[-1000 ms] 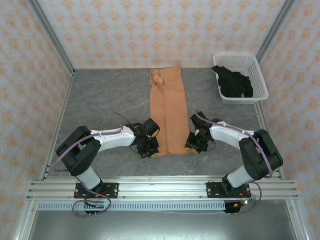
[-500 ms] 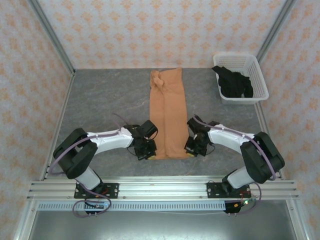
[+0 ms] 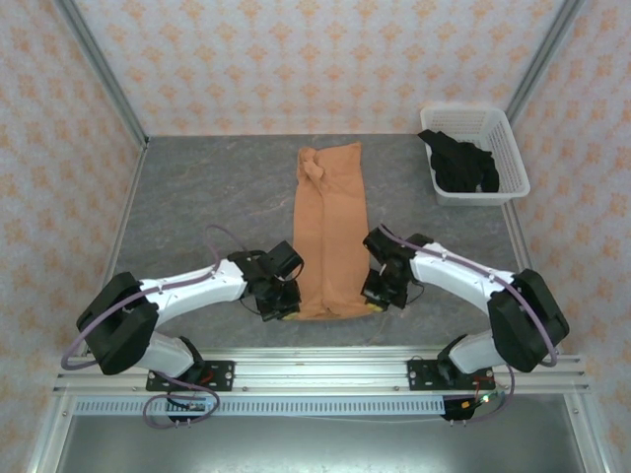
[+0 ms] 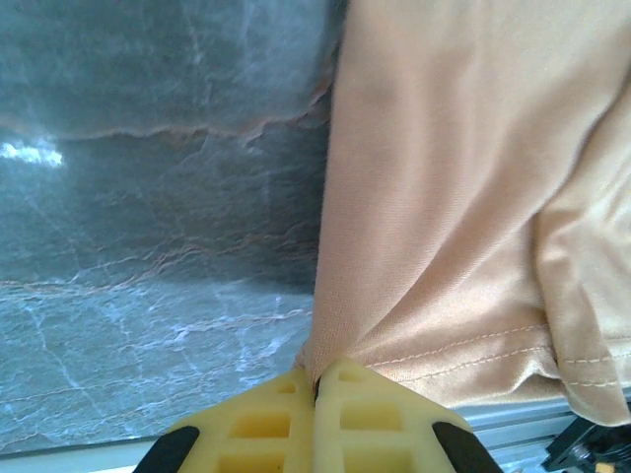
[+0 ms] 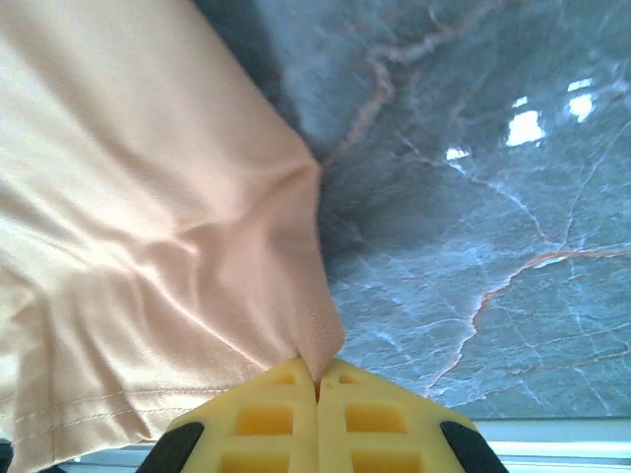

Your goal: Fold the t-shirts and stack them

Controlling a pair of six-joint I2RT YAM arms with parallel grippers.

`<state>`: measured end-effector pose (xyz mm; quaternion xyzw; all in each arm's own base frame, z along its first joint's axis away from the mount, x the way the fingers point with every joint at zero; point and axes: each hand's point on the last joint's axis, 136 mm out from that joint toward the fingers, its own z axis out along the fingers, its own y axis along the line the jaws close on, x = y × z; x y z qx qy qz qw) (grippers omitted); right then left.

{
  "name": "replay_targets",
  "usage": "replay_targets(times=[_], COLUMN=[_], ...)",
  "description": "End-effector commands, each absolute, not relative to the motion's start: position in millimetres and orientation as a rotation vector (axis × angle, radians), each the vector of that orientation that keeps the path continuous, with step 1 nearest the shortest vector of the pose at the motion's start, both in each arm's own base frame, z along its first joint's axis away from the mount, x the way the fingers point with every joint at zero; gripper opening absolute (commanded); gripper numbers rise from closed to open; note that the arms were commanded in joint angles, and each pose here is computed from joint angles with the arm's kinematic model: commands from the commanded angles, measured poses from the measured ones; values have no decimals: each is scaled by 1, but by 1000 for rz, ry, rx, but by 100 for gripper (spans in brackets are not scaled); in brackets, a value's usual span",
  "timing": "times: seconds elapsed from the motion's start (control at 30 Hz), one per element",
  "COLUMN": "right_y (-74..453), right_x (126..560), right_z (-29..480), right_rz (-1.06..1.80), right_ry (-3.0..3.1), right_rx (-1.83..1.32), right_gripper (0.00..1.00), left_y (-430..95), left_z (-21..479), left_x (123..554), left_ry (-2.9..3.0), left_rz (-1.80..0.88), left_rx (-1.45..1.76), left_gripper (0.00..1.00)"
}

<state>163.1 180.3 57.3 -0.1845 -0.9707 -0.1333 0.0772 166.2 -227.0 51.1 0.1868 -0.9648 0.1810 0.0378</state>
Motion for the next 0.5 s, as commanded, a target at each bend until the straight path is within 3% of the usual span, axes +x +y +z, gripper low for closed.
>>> replay_targets(times=[0.0, 0.47], right_y=[164, 175], right_x=[171, 281], right_z=[75, 122], right_rz=[-281, -285], right_ry=[-2970, -3144], right_rx=[-636, -652], right_gripper=[0, 0], left_y=[-219, -213], left_z=[67, 109], left_x=[190, 292], left_ry=[-3033, -3081], left_rz=[559, 708], left_rx=[683, 863], left_gripper=[0, 0])
